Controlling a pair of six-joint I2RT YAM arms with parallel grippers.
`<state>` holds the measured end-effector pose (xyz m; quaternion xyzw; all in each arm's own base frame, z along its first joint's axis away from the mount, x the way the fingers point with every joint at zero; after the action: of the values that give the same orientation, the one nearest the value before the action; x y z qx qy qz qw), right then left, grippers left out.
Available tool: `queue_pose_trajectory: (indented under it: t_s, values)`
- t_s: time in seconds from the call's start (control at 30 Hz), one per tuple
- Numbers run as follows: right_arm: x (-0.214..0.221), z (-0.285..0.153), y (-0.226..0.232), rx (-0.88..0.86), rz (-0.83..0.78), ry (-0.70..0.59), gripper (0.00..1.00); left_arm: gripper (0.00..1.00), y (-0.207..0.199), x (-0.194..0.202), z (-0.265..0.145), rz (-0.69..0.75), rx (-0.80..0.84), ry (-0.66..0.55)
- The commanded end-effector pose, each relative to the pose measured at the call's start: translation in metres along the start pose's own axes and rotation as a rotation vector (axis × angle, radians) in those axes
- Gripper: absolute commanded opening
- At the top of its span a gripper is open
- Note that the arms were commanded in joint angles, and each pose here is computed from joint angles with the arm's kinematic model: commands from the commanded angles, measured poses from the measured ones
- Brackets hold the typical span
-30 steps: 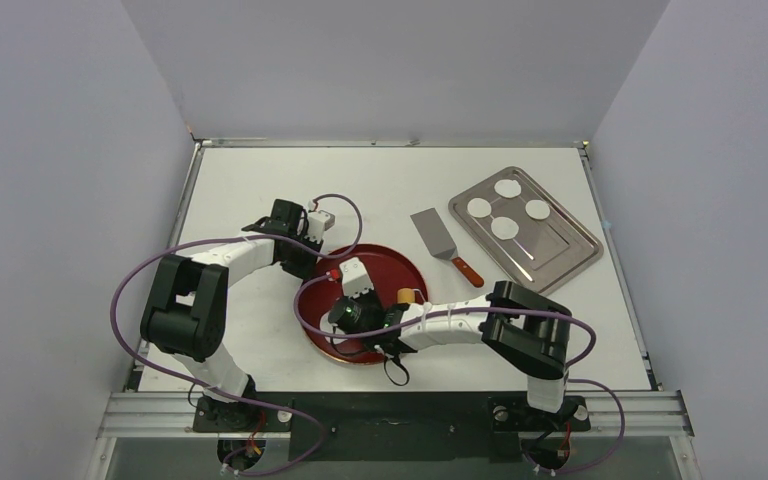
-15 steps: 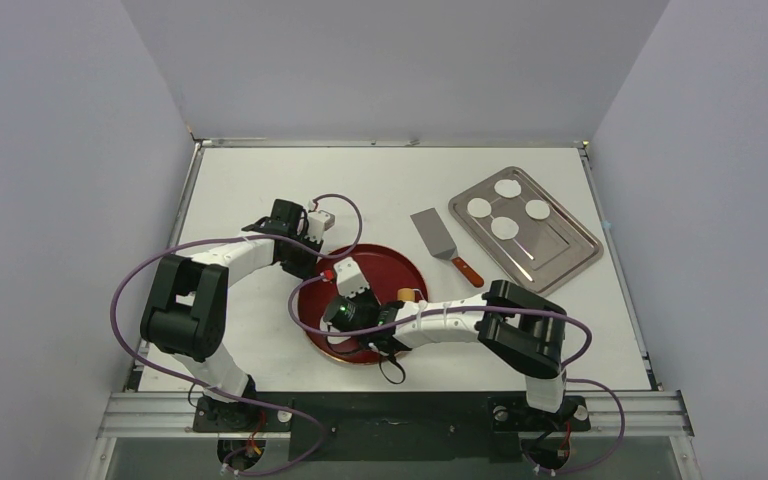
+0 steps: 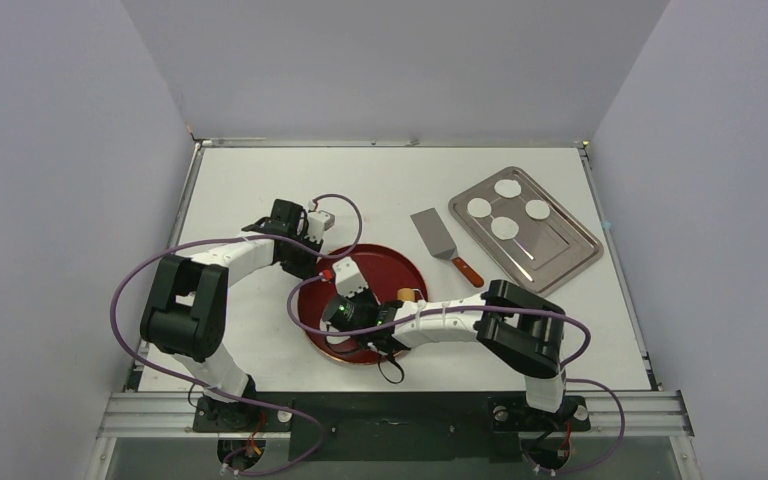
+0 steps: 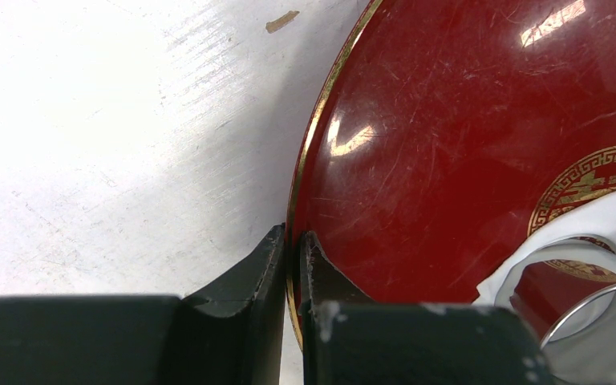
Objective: Roll out the dumpling wrappers from the dough
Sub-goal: Press the dumpling wrapper on the work surface, then place the dumpling mold on the work surface.
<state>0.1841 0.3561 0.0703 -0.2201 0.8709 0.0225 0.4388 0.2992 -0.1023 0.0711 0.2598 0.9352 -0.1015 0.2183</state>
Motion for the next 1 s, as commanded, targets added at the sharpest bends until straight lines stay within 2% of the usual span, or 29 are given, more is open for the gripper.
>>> queue_pose_trajectory:
  t_s: [0.0, 0.33, 0.77, 0.97]
  values:
    - [0.025, -0.003, -0.002, -0.044, -0.028, 0.097, 0.00, 0.00, 0.002, -0.011, -0.006, 0.041, -0.024, -0.065]
    - [-0.015, -0.022, -0.013, -0.018, 0.046, -0.013, 0.00, 0.00, 0.004, -0.009, -0.005, 0.043, -0.045, -0.056]
    - [-0.065, -0.055, -0.029, -0.108, 0.191, -0.165, 0.00, 0.00, 0.003, -0.009, -0.005, 0.044, -0.033, -0.057]
    - [-0.074, -0.054, -0.047, -0.081, 0.252, -0.188, 0.00, 0.00, 0.002, -0.009, -0.005, 0.045, -0.028, -0.059]
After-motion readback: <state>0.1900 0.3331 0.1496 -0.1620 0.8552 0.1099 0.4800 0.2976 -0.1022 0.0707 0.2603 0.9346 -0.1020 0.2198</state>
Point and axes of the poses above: each gripper's point midway between its finger pads, its own z axis out along the fingers, its own y axis along the line the jaws close on, x = y × z, the point moved 6 cm from there along -z, back along the fingers, and after that the axes turned 3 degrees about z, right-handed, at the moved point
